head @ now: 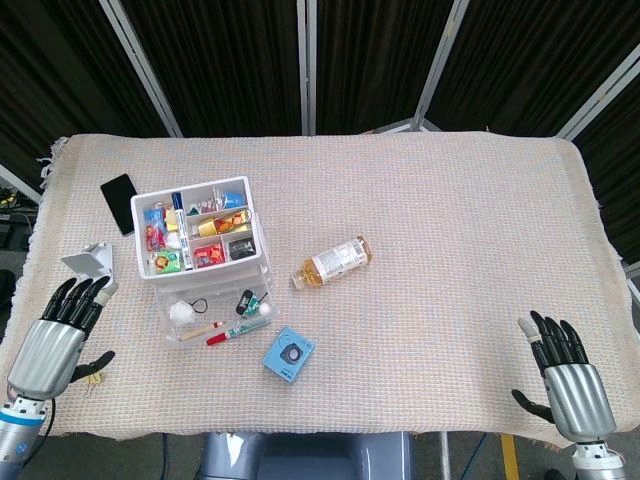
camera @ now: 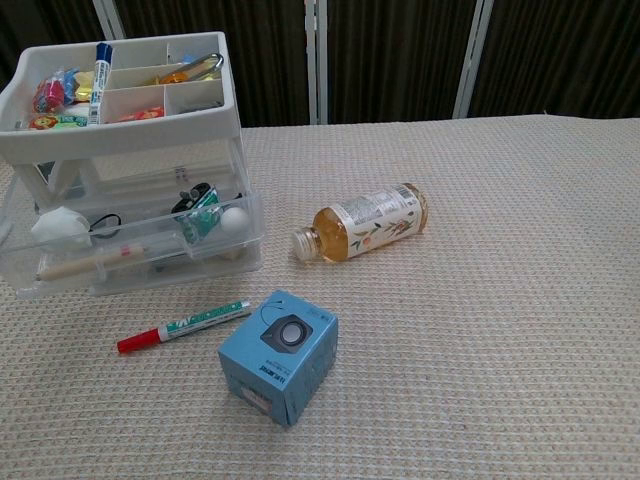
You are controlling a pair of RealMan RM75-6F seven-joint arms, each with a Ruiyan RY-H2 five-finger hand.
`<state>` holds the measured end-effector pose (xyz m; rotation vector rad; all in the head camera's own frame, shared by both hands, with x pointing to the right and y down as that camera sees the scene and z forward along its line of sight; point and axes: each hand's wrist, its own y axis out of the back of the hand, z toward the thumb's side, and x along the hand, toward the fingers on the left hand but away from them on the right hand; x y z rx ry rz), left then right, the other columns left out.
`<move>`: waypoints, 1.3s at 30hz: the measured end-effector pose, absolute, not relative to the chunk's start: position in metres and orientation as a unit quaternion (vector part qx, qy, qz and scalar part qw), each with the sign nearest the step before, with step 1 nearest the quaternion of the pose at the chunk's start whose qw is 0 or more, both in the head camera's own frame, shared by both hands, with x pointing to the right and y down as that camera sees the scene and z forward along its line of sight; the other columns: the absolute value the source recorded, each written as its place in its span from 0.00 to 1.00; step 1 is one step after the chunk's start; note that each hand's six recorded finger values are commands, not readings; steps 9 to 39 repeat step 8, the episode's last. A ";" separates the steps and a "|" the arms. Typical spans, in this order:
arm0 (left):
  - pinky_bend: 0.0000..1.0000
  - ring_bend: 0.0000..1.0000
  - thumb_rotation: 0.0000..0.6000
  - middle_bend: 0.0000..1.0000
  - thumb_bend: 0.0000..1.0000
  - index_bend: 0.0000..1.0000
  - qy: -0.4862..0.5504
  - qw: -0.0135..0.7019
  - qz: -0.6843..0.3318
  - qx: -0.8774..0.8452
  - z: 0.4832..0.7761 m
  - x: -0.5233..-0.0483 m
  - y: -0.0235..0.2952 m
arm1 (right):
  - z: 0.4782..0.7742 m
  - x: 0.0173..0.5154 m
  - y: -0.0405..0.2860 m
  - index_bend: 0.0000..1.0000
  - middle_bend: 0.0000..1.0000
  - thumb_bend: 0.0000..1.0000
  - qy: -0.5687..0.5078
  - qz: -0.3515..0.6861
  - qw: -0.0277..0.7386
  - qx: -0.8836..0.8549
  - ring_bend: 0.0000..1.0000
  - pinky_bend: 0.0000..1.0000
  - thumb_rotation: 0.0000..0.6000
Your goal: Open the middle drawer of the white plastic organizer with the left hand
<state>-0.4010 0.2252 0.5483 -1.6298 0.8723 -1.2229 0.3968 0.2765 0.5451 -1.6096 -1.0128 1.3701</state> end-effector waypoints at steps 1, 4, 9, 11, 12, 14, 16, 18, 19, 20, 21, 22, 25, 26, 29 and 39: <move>0.00 0.00 1.00 0.00 0.09 0.00 0.357 0.443 -0.495 -0.656 0.547 -0.400 0.228 | 0.544 0.397 0.276 0.00 0.00 0.02 -0.400 0.537 0.389 -0.633 0.00 0.00 1.00; 0.00 0.00 1.00 0.00 0.08 0.00 0.377 0.433 -0.501 -0.648 0.544 -0.400 0.237 | 0.542 0.397 0.275 0.00 0.00 0.02 -0.404 0.532 0.388 -0.634 0.00 0.00 1.00; 0.00 0.00 1.00 0.00 0.07 0.00 0.384 0.433 -0.512 -0.634 0.544 -0.403 0.244 | 0.539 0.398 0.274 0.00 0.00 0.02 -0.408 0.527 0.390 -0.635 0.00 0.00 1.00; 0.00 0.00 1.00 0.00 0.07 0.00 0.384 0.433 -0.512 -0.634 0.544 -0.403 0.244 | 0.539 0.398 0.274 0.00 0.00 0.02 -0.408 0.527 0.390 -0.635 0.00 0.00 1.00; 0.00 0.00 1.00 0.00 0.07 0.00 0.384 0.433 -0.512 -0.634 0.544 -0.403 0.244 | 0.539 0.398 0.274 0.00 0.00 0.02 -0.408 0.527 0.390 -0.635 0.00 0.00 1.00; 0.00 0.00 1.00 0.00 0.07 0.00 0.384 0.433 -0.512 -0.634 0.544 -0.403 0.244 | 0.539 0.398 0.274 0.00 0.00 0.02 -0.408 0.527 0.390 -0.635 0.00 0.00 1.00; 0.00 0.00 1.00 0.00 0.07 0.00 0.384 0.433 -0.512 -0.634 0.544 -0.403 0.244 | 0.539 0.398 0.274 0.00 0.00 0.02 -0.408 0.527 0.390 -0.635 0.00 0.00 1.00; 0.00 0.00 1.00 0.00 0.07 0.00 0.384 0.433 -0.512 -0.634 0.544 -0.403 0.244 | 0.539 0.398 0.274 0.00 0.00 0.02 -0.408 0.527 0.390 -0.635 0.00 0.00 1.00; 0.00 0.00 1.00 0.00 0.07 0.00 0.384 0.433 -0.512 -0.634 0.544 -0.403 0.244 | 0.539 0.398 0.274 0.00 0.00 0.02 -0.408 0.527 0.390 -0.635 0.00 0.00 1.00; 0.00 0.00 1.00 0.00 0.07 0.00 0.384 0.433 -0.512 -0.634 0.544 -0.403 0.244 | 0.539 0.398 0.274 0.00 0.00 0.02 -0.408 0.527 0.390 -0.635 0.00 0.00 1.00; 0.00 0.00 1.00 0.00 0.07 0.00 0.384 0.433 -0.512 -0.634 0.544 -0.403 0.244 | 0.539 0.398 0.274 0.00 0.00 0.02 -0.408 0.527 0.390 -0.635 0.00 0.00 1.00; 0.00 0.00 1.00 0.00 0.07 0.00 0.384 0.433 -0.512 -0.634 0.544 -0.403 0.244 | 0.539 0.398 0.274 0.00 0.00 0.02 -0.408 0.527 0.390 -0.635 0.00 0.00 1.00; 0.00 0.00 1.00 0.00 0.07 0.00 0.384 0.433 -0.512 -0.634 0.544 -0.403 0.244 | 0.539 0.398 0.274 0.00 0.00 0.02 -0.408 0.527 0.390 -0.635 0.00 0.00 1.00; 0.00 0.00 1.00 0.00 0.07 0.00 0.384 0.433 -0.512 -0.634 0.544 -0.403 0.244 | 0.539 0.398 0.274 0.00 0.00 0.02 -0.408 0.527 0.390 -0.635 0.00 0.00 1.00; 0.00 0.00 1.00 0.00 0.07 0.00 0.384 0.433 -0.512 -0.634 0.544 -0.403 0.244 | 0.539 0.398 0.274 0.00 0.00 0.02 -0.408 0.527 0.390 -0.635 0.00 0.00 1.00; 0.00 0.00 1.00 0.00 0.07 0.00 0.384 0.433 -0.512 -0.634 0.544 -0.403 0.244 | 0.539 0.398 0.274 0.00 0.00 0.02 -0.408 0.527 0.390 -0.635 0.00 0.00 1.00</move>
